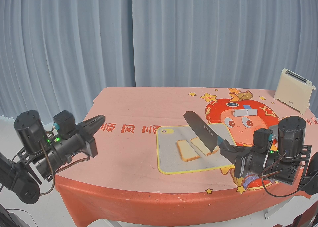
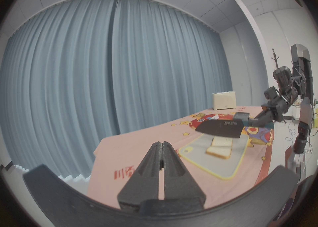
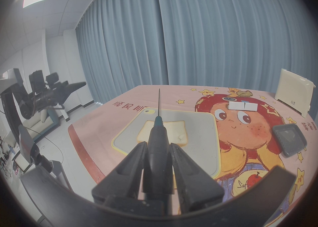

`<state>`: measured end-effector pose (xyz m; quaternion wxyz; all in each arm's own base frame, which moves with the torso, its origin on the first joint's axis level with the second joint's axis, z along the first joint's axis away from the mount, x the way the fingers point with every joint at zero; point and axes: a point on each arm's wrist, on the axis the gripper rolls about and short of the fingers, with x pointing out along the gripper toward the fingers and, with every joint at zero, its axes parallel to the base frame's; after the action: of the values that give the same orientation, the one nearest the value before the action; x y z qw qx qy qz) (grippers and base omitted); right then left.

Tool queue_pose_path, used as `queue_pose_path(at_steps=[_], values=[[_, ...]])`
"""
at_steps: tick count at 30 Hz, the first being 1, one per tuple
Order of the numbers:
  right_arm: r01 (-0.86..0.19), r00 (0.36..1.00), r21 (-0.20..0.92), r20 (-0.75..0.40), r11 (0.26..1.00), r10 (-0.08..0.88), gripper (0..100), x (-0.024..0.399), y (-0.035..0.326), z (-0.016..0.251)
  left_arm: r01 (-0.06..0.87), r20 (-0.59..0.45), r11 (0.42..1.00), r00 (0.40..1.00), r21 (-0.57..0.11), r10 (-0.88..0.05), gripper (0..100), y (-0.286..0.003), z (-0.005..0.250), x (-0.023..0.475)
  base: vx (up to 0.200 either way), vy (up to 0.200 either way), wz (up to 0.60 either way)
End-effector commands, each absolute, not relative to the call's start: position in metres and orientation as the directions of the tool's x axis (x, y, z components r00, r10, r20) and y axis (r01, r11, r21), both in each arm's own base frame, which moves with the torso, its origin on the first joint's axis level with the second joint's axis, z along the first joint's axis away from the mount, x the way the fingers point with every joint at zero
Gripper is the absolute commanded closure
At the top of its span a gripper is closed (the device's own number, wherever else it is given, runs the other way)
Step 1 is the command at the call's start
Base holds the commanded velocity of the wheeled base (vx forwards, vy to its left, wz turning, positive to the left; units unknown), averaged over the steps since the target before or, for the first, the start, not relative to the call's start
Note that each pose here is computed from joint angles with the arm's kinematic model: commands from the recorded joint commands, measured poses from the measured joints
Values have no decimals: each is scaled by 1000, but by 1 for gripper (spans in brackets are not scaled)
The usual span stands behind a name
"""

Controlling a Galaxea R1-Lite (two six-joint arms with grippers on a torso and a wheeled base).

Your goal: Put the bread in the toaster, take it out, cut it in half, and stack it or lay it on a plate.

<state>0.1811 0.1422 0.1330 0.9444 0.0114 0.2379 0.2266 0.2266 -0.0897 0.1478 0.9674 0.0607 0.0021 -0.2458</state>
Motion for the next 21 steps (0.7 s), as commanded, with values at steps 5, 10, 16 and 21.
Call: queue_pose_path(at_steps=[5, 10, 16, 21], values=[[-408, 795, 134, -434, 903, 424, 100, 183, 137, 135, 273, -64, 954, 962, 123, -266, 100, -24, 130, 153, 0, 0, 0], [-412, 797, 136, -426, 901, 429, 100, 183, 137, 137, 218, 62, 966, 972, 139, -228, 100, -16, 149, 134, 0, 0, 0], [-413, 808, 141, -399, 900, 434, 100, 180, 134, 144, 187, 58, 971, 979, 151, -198, 100, -10, 152, 95, 0, 0, 0], [-414, 813, 143, -387, 899, 436, 100, 178, 132, 147, 194, -6, 970, 981, 144, -195, 100, -7, 138, 56, 0, 0, 0]])
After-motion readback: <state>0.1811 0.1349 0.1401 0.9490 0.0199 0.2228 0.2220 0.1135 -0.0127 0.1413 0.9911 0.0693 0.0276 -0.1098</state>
